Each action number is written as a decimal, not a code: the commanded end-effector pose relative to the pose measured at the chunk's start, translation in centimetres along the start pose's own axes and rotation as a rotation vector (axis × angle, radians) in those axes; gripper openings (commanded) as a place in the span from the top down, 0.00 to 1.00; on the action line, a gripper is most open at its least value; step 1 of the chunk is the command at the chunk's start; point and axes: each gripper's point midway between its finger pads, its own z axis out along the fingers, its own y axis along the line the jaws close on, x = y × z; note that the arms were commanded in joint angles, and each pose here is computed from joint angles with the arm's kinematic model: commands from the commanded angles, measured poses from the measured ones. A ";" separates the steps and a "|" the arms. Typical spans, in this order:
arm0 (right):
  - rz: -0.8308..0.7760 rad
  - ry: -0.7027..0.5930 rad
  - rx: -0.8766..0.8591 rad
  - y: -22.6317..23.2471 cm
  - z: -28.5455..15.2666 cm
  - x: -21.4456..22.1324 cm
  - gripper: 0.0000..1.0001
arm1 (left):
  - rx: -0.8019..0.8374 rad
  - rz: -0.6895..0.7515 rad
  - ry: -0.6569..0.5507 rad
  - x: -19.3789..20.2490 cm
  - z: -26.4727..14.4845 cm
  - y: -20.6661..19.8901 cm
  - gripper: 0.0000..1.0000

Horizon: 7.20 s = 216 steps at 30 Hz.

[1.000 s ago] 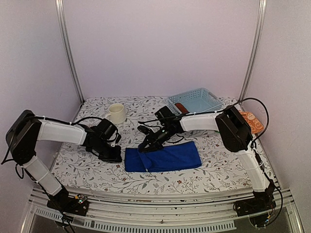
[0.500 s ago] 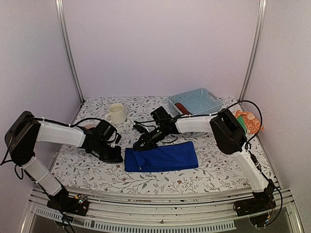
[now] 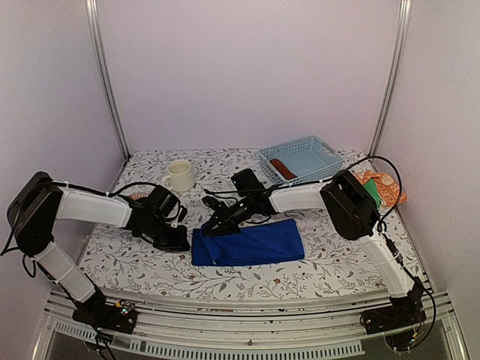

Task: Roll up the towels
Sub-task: Fold the towel at the center of the board, then smooth out the towel at the center of the board, then rotate the towel at the center of the board.

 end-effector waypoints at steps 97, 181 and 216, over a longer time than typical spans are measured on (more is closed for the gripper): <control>-0.273 0.174 0.688 -8.4 -19.5 16.5 0.61 | -0.039 0.112 0.127 -0.8 -0.4 -3.2 0.80; -0.769 -0.194 0.832 5.0 -29.2 10.0 0.17 | 0.020 0.239 -0.289 -18.4 -3.4 -7.2 0.95; -0.722 -0.168 0.797 3.7 -28.4 10.8 0.25 | 0.126 0.275 -0.159 -20.6 8.5 -12.4 0.96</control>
